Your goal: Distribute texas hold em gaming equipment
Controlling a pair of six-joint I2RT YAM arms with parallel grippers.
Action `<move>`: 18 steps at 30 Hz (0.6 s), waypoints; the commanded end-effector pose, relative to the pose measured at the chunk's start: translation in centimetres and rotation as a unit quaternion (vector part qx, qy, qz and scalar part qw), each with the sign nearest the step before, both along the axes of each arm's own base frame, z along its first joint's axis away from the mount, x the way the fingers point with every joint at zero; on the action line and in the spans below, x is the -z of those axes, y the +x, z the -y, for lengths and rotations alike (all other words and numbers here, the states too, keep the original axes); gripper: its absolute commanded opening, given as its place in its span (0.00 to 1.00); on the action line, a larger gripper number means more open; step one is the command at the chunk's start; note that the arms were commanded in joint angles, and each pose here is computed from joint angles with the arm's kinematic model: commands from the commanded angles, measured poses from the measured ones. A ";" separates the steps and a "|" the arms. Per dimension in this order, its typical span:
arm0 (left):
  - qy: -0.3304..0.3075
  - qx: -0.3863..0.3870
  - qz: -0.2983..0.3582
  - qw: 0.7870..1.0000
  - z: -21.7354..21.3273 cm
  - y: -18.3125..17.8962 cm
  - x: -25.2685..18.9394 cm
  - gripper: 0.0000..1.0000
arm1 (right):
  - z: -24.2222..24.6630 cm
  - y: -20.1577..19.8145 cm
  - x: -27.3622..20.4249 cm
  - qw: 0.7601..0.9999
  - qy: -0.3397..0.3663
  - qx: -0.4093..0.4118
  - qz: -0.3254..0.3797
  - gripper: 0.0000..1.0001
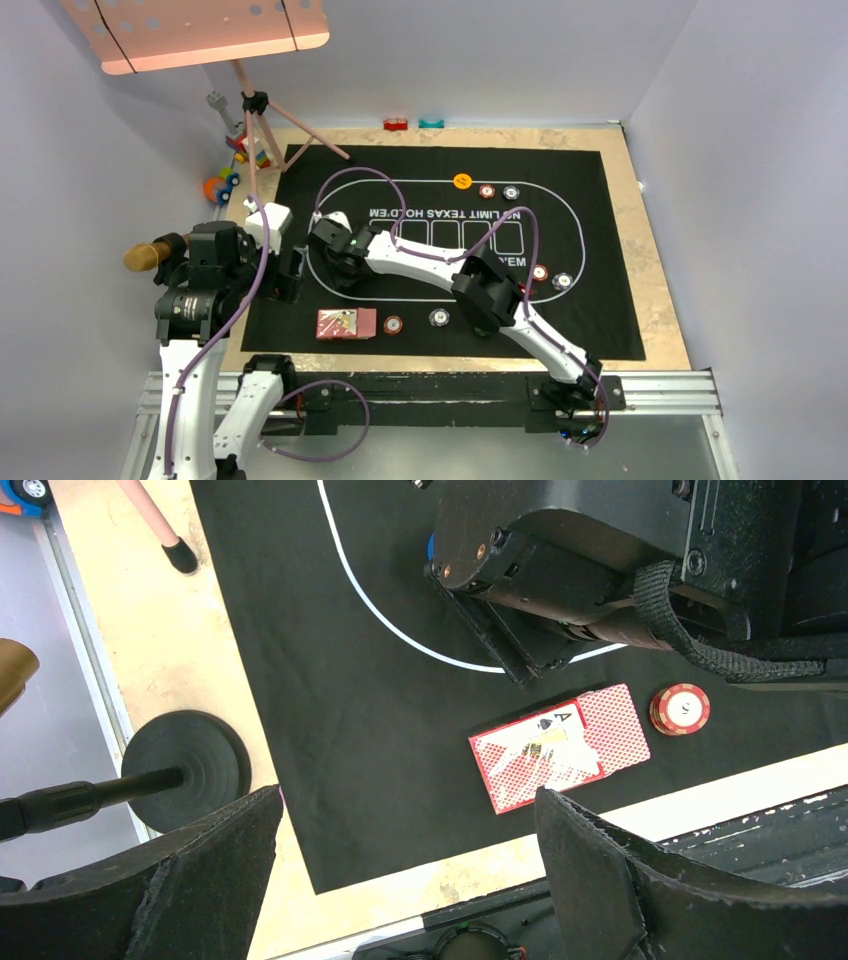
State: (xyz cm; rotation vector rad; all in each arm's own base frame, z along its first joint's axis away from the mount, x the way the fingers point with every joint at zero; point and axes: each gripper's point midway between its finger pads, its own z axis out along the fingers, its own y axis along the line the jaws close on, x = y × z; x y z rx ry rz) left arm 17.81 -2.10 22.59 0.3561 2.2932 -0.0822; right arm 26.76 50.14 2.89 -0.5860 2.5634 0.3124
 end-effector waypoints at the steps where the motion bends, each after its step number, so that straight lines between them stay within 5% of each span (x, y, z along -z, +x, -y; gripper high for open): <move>1: 0.002 -0.001 0.011 1.000 -0.1 0.3 -0.5 1.00 | 0.2 1.0 -1.6 1.000 0.002 0.007 0.020 0.46; 9: 0.001 0.001 0.012 1.000 0.0 0.3 -0.6 1.00 | 0.2 0.6 -3.2 1.000 0.017 -0.002 0.020 0.62; 18: 0.002 0.000 0.012 1.000 -0.1 0.3 -0.6 1.00 | 1.5 0.4 -12.6 0.994 0.083 0.009 0.064 0.59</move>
